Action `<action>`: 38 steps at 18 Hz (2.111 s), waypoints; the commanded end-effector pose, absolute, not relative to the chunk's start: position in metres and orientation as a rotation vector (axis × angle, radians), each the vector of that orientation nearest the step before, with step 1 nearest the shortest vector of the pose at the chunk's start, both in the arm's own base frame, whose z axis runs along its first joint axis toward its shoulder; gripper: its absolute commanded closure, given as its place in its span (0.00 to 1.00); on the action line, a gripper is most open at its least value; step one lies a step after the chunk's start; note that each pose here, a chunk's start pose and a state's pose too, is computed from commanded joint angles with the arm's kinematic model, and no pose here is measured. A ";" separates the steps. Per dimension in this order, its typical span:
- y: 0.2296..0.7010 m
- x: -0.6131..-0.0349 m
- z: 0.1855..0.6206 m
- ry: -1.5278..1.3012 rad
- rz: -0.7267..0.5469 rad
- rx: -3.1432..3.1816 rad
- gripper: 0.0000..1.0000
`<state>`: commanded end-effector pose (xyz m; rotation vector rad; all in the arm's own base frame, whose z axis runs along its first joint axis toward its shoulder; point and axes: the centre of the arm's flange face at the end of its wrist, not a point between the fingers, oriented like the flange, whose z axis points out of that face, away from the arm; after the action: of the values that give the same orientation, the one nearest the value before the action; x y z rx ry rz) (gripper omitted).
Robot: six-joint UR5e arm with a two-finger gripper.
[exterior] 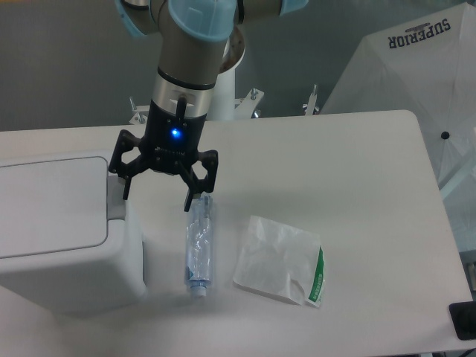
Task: Open the trash can
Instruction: 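Press the gripper finger against the grey panel to pop the lid, then hold the gripper beside the opened trash can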
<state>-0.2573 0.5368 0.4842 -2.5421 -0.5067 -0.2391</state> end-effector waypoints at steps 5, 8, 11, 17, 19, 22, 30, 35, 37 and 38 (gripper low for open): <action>0.537 -0.257 0.479 -0.509 -0.246 -2.549 0.00; 0.539 -0.254 0.478 -0.502 -0.248 -2.553 0.00; 0.539 -0.254 0.477 -0.505 -0.247 -2.557 0.00; 0.541 -0.255 0.473 -0.505 -0.250 -2.560 0.00; 0.541 -0.255 0.473 -0.505 -0.251 -2.560 0.00; 0.541 -0.255 0.472 -0.506 -0.253 -2.563 0.00; 0.541 -0.254 0.471 -0.507 -0.255 -2.565 0.00; 0.543 -0.257 0.505 -0.449 -0.173 -2.484 0.00; 0.545 -0.260 0.527 -0.429 -0.137 -2.451 0.00; 0.544 -0.265 0.533 -0.430 -0.126 -2.442 0.00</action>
<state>-0.2646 0.5441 0.5329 -2.4416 -0.4296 -0.1264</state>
